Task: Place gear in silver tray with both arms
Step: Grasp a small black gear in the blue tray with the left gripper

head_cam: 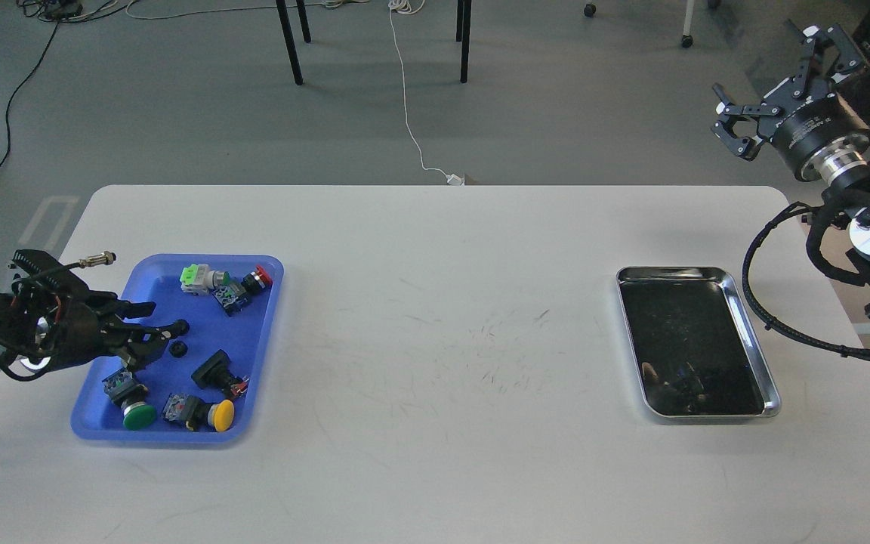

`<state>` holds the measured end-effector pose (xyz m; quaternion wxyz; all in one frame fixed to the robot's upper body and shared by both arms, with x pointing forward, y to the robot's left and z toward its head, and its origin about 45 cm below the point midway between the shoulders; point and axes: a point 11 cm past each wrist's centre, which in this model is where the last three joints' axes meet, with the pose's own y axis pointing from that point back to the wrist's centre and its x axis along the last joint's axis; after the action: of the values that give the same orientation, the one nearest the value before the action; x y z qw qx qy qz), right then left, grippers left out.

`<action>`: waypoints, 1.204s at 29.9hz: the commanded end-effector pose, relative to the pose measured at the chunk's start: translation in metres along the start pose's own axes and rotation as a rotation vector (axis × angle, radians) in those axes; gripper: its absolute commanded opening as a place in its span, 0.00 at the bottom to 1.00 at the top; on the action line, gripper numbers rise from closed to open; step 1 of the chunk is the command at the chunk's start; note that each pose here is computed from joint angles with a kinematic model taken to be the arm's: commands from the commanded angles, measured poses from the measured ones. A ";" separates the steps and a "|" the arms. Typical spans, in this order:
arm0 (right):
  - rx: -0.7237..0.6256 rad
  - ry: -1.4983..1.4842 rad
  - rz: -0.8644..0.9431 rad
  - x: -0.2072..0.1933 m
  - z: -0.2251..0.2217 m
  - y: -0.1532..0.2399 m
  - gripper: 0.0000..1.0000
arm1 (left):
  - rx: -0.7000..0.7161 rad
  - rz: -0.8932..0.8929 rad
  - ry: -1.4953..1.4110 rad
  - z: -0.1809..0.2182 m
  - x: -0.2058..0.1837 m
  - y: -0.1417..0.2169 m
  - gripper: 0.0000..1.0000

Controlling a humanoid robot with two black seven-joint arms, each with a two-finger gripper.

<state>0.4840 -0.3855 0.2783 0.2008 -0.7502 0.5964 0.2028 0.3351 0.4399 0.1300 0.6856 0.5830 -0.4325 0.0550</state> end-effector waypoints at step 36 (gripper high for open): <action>-0.013 0.016 0.005 0.003 0.002 0.002 0.99 | -0.022 0.039 0.061 0.011 0.001 -0.010 0.11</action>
<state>0.4818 -0.3862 0.2727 0.1901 -0.7515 0.5984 0.2024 0.3294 0.4257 0.1136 0.7067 0.5668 -0.4176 0.0694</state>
